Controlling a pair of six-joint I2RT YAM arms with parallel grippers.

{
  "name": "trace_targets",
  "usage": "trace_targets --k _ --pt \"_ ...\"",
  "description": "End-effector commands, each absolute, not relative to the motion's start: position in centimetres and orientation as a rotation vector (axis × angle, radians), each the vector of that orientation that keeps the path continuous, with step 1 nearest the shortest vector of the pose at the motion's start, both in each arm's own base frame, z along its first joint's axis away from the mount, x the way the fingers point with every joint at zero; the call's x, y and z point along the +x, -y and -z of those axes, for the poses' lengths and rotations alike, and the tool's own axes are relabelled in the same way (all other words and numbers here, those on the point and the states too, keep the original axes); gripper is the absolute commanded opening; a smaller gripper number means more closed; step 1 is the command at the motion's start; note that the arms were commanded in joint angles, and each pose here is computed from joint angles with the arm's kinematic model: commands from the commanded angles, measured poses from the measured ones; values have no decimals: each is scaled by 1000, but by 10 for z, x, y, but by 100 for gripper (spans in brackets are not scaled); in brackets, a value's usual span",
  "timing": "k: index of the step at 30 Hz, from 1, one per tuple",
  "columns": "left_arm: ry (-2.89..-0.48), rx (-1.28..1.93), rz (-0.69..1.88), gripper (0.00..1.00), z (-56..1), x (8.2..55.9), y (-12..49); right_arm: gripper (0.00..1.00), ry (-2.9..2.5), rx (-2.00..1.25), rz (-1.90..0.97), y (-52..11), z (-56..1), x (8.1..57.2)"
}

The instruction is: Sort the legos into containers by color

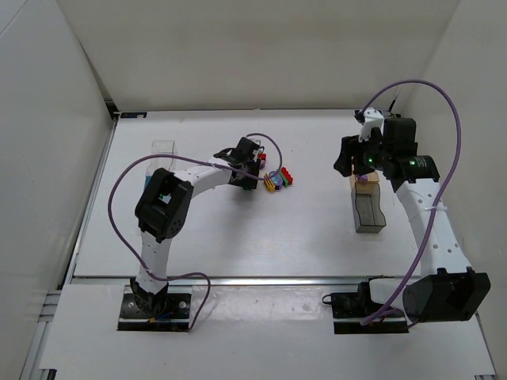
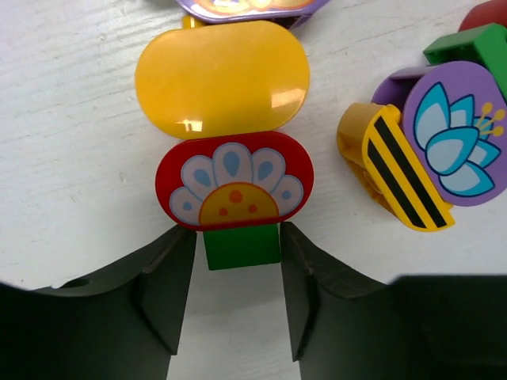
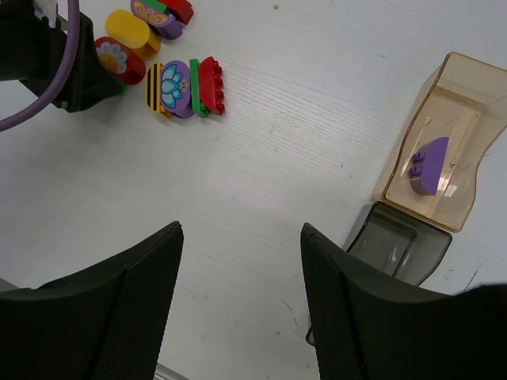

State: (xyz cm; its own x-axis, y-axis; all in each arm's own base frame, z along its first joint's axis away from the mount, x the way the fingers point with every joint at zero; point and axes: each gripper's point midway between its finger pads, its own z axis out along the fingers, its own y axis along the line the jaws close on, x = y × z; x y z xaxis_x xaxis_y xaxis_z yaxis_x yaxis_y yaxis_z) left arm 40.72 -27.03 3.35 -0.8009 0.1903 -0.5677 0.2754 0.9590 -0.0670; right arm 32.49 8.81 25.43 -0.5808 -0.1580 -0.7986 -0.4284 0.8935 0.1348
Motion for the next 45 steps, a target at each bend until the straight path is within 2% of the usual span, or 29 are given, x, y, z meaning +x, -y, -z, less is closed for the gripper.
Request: trace_targets --k 1,10,16,19,21,32,45 --pt "-2450 330 169 56 -47 424 276 65 -2152 -416 -417 -90 -261 323" --pt "-2428 375 211 38 -60 423 270 65 -2169 -416 -492 -100 -250 323" --pt "-2378 509 354 16 -95 391 251 68 -2166 -383 -754 -131 -250 329" --pt "-2307 587 398 10 -120 369 240 71 -2186 -331 -919 -148 -246 335" --pt "-2219 623 425 10 -148 358 236 73 -2162 -318 -1035 -161 -252 340" --pt "-2010 881 351 10 -183 309 227 78 -2119 -370 -1453 -226 -270 362" --pt "-1928 953 279 10 -193 300 236 79 -2101 -557 -1419 -262 -263 360"
